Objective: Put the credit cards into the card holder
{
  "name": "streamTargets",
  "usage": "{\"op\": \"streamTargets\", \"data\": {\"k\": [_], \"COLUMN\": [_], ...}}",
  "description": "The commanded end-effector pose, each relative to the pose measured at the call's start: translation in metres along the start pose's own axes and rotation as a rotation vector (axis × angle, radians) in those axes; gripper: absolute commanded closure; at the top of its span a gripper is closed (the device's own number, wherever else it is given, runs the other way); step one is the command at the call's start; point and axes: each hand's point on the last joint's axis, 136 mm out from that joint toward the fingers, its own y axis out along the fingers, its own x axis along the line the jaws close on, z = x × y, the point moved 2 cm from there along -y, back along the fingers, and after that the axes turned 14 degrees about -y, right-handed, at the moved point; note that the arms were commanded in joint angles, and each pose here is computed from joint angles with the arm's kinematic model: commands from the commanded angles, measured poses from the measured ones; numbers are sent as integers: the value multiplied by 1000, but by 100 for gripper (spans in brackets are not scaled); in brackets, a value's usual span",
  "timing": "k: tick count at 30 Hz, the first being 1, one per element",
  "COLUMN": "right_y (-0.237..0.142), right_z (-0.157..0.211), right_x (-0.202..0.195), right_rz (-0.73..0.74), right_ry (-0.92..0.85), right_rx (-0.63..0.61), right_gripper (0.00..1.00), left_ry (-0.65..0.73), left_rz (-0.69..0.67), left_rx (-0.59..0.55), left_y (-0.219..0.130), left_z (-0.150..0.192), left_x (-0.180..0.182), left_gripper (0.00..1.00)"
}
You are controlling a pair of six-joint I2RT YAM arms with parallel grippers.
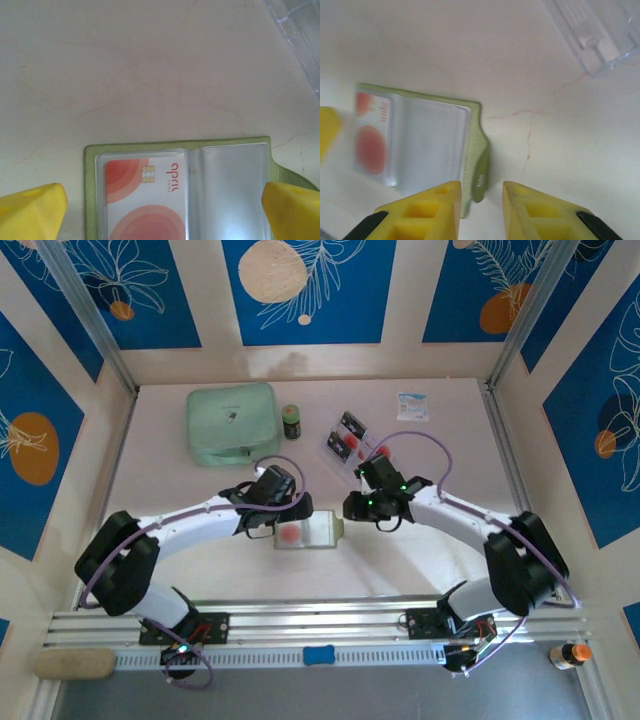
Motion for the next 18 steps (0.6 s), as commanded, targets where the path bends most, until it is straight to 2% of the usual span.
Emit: {"op": "streamTargets", "data": {"k": [1, 9, 18], "right_y": [-15, -17, 10], "right_z": [-2, -14, -14], "right_x": [11, 26, 40], "right_rz": [-67, -154, -193], "right_ry": [35, 96, 95], "right_rx": [-23, -61, -3], "right_gripper": [74, 83, 89], "left_ry": [15, 115, 186], "left_rz": [40, -2, -57], "left_rx": [-32, 23, 6], "left_y": [-1, 1, -2], "left_z": [-8, 6, 20], "left_x": [-17, -17, -7], "left_gripper": [0, 0, 0]}}
